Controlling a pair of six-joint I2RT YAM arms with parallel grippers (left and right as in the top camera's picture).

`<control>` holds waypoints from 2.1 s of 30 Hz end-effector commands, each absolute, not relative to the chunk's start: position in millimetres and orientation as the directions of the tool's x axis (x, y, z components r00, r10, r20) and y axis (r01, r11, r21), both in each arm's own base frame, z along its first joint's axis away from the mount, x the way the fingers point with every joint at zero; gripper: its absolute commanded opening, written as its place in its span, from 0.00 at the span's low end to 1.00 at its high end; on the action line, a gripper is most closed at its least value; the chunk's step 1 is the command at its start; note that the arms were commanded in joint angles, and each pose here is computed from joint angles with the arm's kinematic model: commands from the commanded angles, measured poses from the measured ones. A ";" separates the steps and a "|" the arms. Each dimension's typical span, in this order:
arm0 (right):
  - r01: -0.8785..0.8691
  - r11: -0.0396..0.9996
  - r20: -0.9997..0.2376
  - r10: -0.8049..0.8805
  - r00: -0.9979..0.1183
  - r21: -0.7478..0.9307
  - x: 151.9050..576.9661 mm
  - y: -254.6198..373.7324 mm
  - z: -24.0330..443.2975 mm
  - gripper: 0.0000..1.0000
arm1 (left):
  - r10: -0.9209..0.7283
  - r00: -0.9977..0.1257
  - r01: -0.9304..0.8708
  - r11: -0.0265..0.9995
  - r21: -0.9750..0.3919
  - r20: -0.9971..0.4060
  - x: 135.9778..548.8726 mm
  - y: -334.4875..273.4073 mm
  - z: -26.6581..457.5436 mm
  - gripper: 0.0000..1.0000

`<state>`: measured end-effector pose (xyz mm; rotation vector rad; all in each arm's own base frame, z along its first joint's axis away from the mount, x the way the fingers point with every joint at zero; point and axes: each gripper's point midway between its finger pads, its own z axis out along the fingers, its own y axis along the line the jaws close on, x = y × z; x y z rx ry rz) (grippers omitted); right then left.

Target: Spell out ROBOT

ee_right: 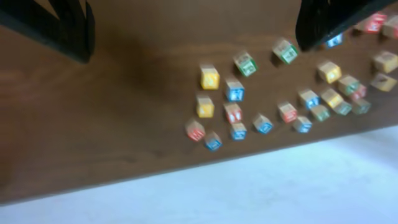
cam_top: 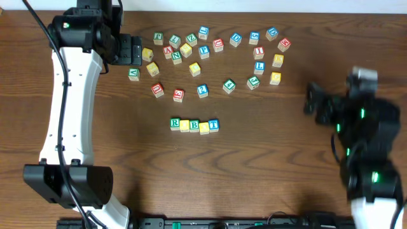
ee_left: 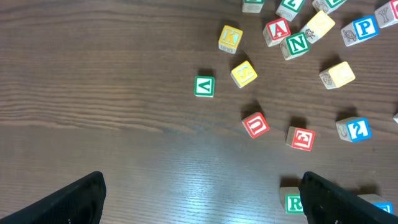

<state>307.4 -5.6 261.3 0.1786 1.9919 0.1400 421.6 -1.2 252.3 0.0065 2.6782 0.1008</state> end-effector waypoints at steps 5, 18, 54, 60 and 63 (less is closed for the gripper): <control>0.162 0.976 -0.891 0.198 -0.409 0.143 245.6 -23.4 169.4 0.99 | 0.030 -0.899 -0.006 0.997 0.081 -0.438 421.2 0.0 250.4 0.98; 0.183 0.974 -0.813 0.212 -0.542 0.132 198.9 -19.0 73.8 0.99 | 0.030 -0.899 -0.006 0.997 0.081 -0.438 421.2 0.0 250.4 0.98; 0.184 0.974 -0.812 0.213 -0.544 0.132 198.7 -18.9 73.4 0.99 | 0.030 -0.899 -0.006 0.997 0.081 -0.438 421.2 -0.1 250.4 0.98; 0.232 0.968 -0.816 0.212 -0.537 0.098 197.2 -29.1 73.6 0.99 | 0.030 -0.898 -0.006 0.997 0.081 -0.438 421.2 -0.2 250.4 0.98; 0.278 0.958 -0.824 0.210 -0.527 0.067 195.7 -38.9 75.3 0.99 | 0.030 -0.899 -0.006 0.997 0.081 -0.438 421.2 0.0 250.4 0.98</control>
